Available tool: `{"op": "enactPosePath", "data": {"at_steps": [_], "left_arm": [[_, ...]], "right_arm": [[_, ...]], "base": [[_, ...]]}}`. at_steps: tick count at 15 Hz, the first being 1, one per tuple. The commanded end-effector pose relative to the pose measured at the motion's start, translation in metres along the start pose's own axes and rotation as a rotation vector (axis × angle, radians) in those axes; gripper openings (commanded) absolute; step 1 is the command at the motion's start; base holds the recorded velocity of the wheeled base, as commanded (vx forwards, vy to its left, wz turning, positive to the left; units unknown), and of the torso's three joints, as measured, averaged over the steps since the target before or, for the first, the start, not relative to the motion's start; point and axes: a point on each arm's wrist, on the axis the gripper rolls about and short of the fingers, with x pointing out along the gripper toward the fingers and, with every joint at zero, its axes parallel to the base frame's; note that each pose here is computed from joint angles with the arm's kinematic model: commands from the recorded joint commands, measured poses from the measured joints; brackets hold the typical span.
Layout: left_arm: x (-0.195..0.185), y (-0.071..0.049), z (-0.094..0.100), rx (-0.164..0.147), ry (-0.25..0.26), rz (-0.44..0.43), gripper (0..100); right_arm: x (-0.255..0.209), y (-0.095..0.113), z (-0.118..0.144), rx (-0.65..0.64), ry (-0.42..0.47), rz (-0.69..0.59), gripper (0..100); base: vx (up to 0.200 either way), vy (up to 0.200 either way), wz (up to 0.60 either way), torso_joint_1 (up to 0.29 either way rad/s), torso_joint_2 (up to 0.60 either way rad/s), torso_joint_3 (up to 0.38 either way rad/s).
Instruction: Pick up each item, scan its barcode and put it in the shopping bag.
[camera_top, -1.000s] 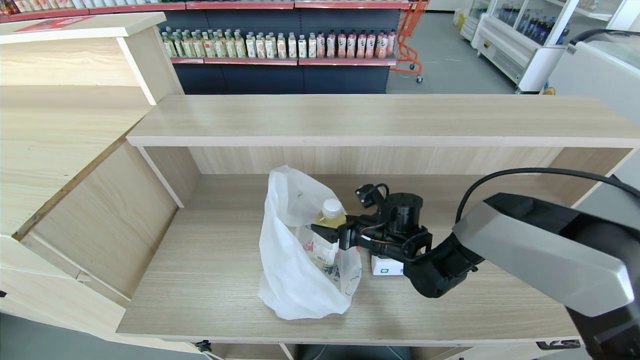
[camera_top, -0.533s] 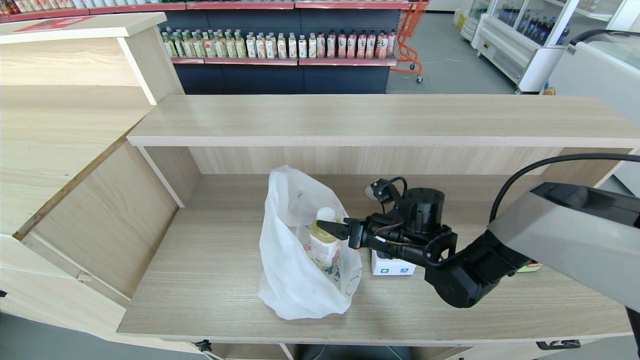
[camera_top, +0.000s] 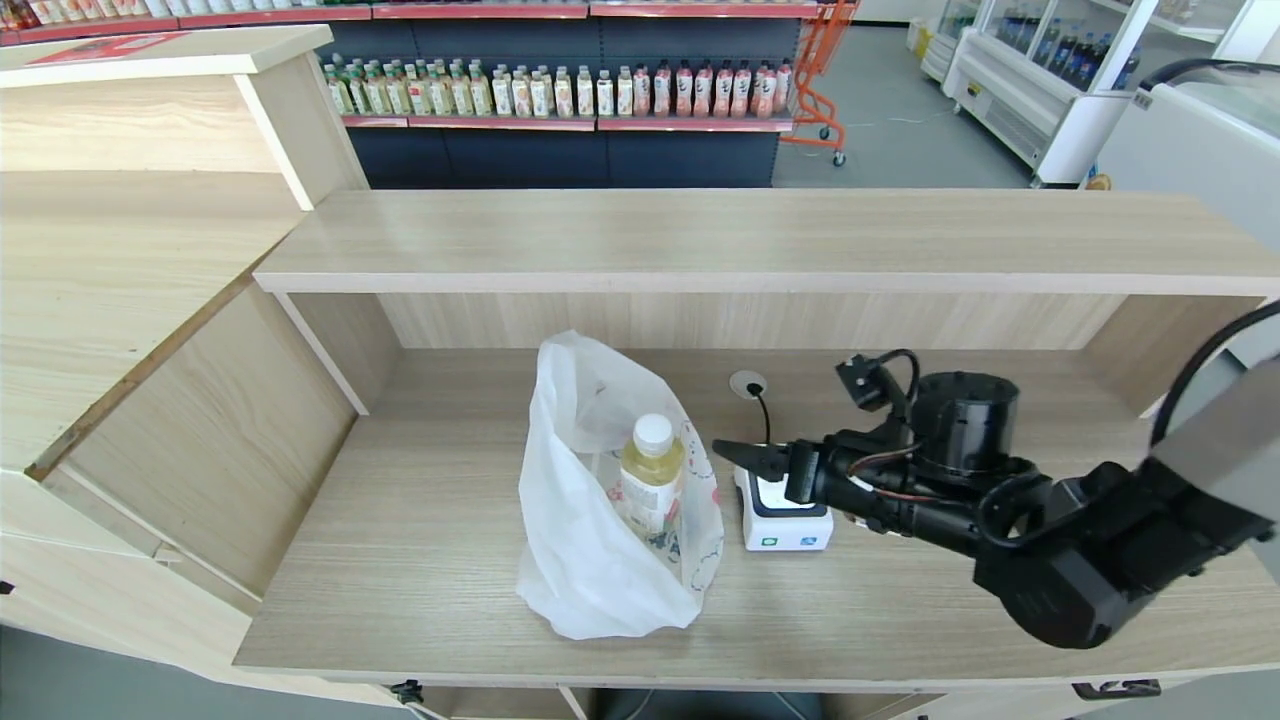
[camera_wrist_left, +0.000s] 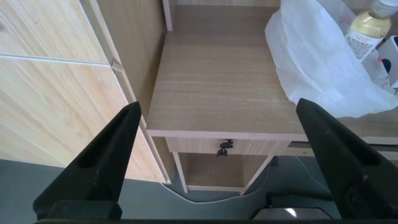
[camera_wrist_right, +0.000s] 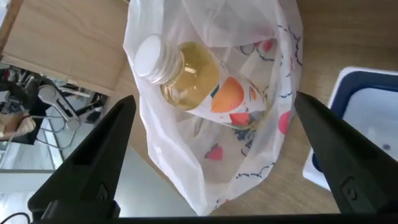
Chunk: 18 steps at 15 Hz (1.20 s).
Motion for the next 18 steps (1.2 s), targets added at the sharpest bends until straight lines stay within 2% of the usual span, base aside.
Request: {"op": "enactPosePath", "data": {"at_steps": [1, 2, 3, 4, 6, 9, 11, 14, 18], "left_arm": [[0.0, 0.0, 0.0, -0.001, 0.001, 0.002, 100], [0.0, 0.0, 0.0, -0.001, 0.0, 0.0, 100], [0.0, 0.0, 0.0, -0.001, 0.0, 0.0, 100], [0.0, 0.0, 0.0, -0.001, 0.0, 0.0, 100], [0.0, 0.0, 0.0, 0.001, 0.0, 0.0, 100], [0.0, 0.0, 0.0, -0.001, 0.0, 0.0, 100], [0.0, 0.0, 0.0, 0.001, 0.0, 0.0, 100], [0.0, 0.0, 0.0, -0.002, 0.001, -0.001, 100], [0.0, 0.0, 0.0, 0.001, 0.0, 0.0, 100]], "right_arm": [[-0.052, 0.01, 0.029, -0.018, -0.099, -0.026, 100], [-0.075, 0.016, 0.049, -0.036, -0.16, -0.046, 100], [-0.087, 0.017, 0.058, -0.054, -0.189, -0.064, 100], [-0.117, 0.012, 0.074, -0.136, -0.225, -0.151, 100], [-0.159, -0.002, 0.081, -0.25, -0.163, -0.36, 100], [-0.19, 0.001, 0.079, -0.201, -0.147, -0.48, 100], [-0.201, 0.004, 0.073, -0.188, -0.14, -0.506, 100], [-0.207, 0.008, 0.074, -0.12, -0.178, -0.509, 100], [-0.218, 0.006, 0.072, -0.07, -0.161, -0.584, 100]], "base": [[0.0, 0.0, 0.0, 0.0, 0.0, 0.0], [0.0, 0.0, 0.0, 0.0, 0.0, 0.0], [0.0, 0.0, 0.0, 0.0, 0.0, 0.0], [0.0, 0.0, 0.0, 0.0, 0.0, 0.0], [0.0, 0.0, 0.0, 0.0, 0.0, 0.0], [0.0, 0.0, 0.0, 0.0, 0.0, 0.0], [0.0, 0.0, 0.0, 0.0, 0.0, 0.0], [0.0, 0.0, 0.0, 0.0, 0.0, 0.0], [0.0, -0.2, 0.0, -0.002, 0.0, 0.007]]}}
